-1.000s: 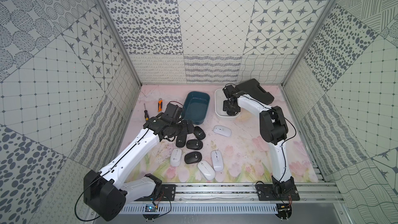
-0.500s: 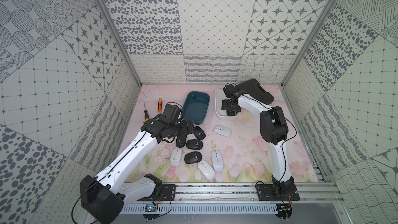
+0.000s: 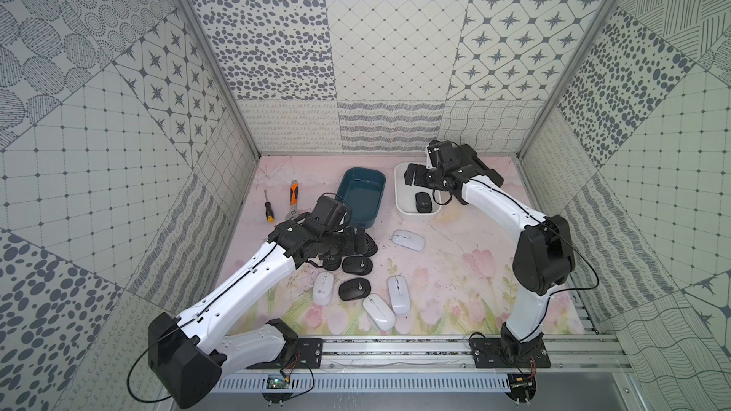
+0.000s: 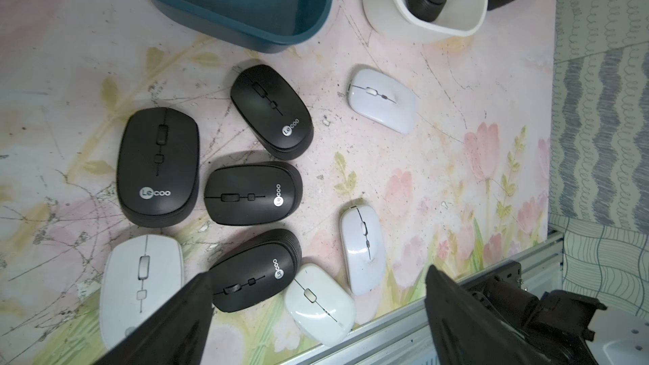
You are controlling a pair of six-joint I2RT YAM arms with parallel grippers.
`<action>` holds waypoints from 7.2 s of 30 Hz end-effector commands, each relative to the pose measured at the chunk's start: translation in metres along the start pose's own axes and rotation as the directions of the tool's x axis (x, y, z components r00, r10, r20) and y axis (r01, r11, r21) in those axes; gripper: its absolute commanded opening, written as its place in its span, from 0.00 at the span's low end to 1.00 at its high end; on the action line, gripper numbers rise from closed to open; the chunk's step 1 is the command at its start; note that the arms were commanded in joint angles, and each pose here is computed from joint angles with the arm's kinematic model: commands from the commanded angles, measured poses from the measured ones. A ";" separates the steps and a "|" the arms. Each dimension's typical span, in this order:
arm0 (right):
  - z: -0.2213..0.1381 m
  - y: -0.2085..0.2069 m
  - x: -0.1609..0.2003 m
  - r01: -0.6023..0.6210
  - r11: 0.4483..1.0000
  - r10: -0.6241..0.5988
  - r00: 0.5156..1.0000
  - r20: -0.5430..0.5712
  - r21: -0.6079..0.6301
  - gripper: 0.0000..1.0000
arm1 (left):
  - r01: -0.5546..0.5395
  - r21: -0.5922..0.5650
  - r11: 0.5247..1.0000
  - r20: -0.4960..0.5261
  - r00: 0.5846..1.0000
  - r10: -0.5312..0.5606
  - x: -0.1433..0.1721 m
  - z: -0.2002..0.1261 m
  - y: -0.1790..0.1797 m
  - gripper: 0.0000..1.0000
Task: Place the mice by color into the storage box
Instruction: Place the mouse in the storage box, then pick up the mouse from the center of the board, then place the mouse in the storage box, then pick up the mouse from the center of the board.
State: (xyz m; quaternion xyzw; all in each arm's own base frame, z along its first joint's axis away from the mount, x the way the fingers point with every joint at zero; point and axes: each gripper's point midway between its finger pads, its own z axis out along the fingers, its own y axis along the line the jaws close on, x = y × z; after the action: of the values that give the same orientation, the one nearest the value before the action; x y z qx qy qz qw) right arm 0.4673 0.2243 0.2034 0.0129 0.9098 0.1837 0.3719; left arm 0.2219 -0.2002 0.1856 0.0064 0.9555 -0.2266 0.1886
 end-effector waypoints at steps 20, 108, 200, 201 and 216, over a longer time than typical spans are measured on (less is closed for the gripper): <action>-0.175 -0.055 0.061 -0.019 0.998 0.026 0.992 0.123 -0.056 0.99 | -0.091 -0.248 0.965 -0.435 0.900 -0.027 0.125 0.118 -0.068 0.82; -0.138 -0.067 0.114 -0.056 0.994 0.056 0.998 0.001 -0.089 0.99 | -0.451 -0.476 0.755 -0.132 0.885 0.447 -0.241 0.118 0.064 0.43; -0.034 0.188 0.371 0.739 -0.031 -0.991 0.065 0.117 -0.673 0.99 | 0.192 -0.155 0.969 0.397 0.910 -0.117 -0.027 -0.150 0.075 0.99; -0.033 0.187 0.372 0.737 -0.031 -0.991 0.064 0.115 -0.675 0.99 | 0.192 -0.159 0.969 0.398 0.910 -0.115 -0.027 -0.150 0.076 0.99; -0.012 0.166 0.374 0.720 0.027 -0.996 0.077 0.041 -0.693 0.99 | 0.173 -0.177 0.969 0.377 0.921 -0.096 -0.031 -0.138 0.077 0.99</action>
State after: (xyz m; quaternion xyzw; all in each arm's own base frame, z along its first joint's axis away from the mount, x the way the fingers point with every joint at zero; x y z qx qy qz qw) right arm 0.1676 0.4320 0.0229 -0.7195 0.6597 0.1513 0.1553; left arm 0.2061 -0.0715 0.2801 -0.1286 0.9174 -0.1502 0.3453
